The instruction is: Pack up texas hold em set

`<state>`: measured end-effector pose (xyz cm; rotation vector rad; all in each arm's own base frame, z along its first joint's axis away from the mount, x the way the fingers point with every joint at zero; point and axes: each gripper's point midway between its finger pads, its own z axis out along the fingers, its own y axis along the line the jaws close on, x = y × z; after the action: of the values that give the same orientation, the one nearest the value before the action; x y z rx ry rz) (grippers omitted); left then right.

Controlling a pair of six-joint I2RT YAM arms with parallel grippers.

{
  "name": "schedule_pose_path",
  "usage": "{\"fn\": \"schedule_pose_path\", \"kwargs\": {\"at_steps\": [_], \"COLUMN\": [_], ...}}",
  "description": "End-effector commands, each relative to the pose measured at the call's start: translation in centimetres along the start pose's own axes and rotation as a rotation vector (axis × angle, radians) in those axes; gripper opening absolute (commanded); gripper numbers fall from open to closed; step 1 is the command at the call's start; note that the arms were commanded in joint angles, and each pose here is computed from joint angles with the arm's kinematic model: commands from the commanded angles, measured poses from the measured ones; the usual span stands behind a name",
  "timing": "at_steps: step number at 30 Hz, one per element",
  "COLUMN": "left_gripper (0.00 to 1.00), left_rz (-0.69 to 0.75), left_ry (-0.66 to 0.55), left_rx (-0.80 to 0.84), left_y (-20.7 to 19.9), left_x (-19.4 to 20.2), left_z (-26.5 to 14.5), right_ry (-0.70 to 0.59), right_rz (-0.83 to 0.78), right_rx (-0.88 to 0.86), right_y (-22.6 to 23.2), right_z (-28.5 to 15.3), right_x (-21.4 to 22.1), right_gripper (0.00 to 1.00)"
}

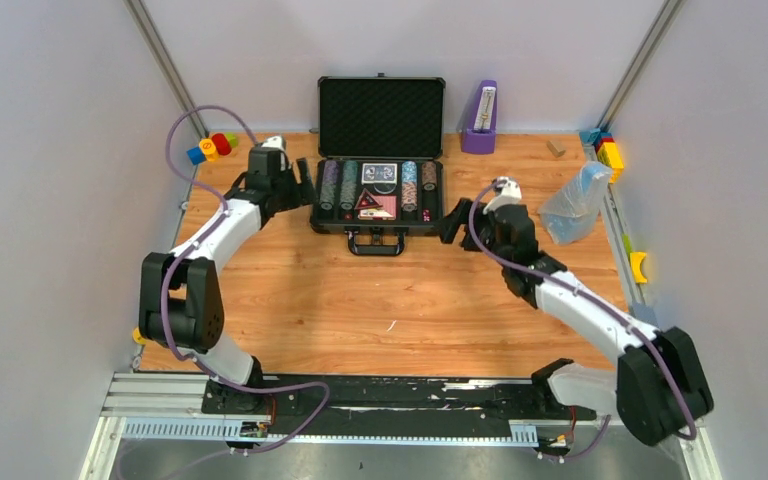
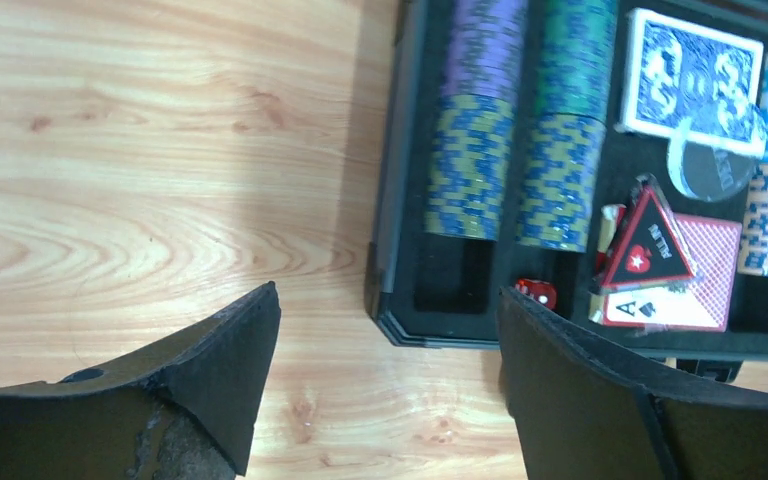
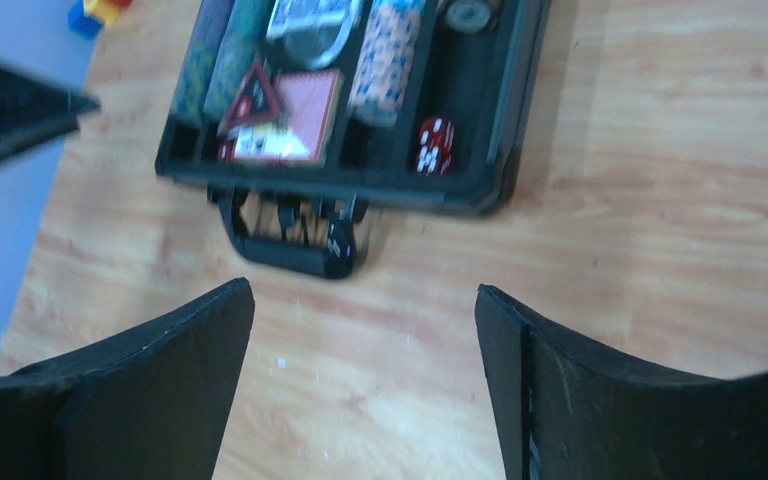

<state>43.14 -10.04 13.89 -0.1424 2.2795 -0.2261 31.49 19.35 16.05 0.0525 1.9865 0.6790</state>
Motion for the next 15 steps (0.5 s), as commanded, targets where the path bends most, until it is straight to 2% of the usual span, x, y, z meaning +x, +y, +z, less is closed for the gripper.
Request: {"fn": "schedule_pose_path", "kwargs": {"at_steps": [1, 7, 11, 15], "left_gripper": [0.82, 0.63, 0.61, 0.54], "left_rz": [-0.187, -0.232, -0.249, -0.263], "left_ry": [-0.076, -0.010, 0.030, 0.063], "left_rx": [0.210, 0.251, 0.289, 0.296], "left_y": [-0.9, -0.4, -0.9, -0.9], "left_x": [-1.6, 0.6, 1.8, 2.9], "left_z": [0.2, 2.9, 4.4, 5.3], "right_ry": [0.029, 0.098, 0.170, 0.210], "right_rz": [0.154, 0.143, 0.164, 0.199], "right_rx": [0.029, 0.141, 0.191, 0.212], "right_y": [-0.6, -3.4, -5.4, -6.9], "right_z": [3.2, 8.6, 10.9, 12.6], "right_x": [-3.3, -3.8, -2.8, -1.8], "right_gripper": [0.81, 0.71, 0.58, 0.58]}}
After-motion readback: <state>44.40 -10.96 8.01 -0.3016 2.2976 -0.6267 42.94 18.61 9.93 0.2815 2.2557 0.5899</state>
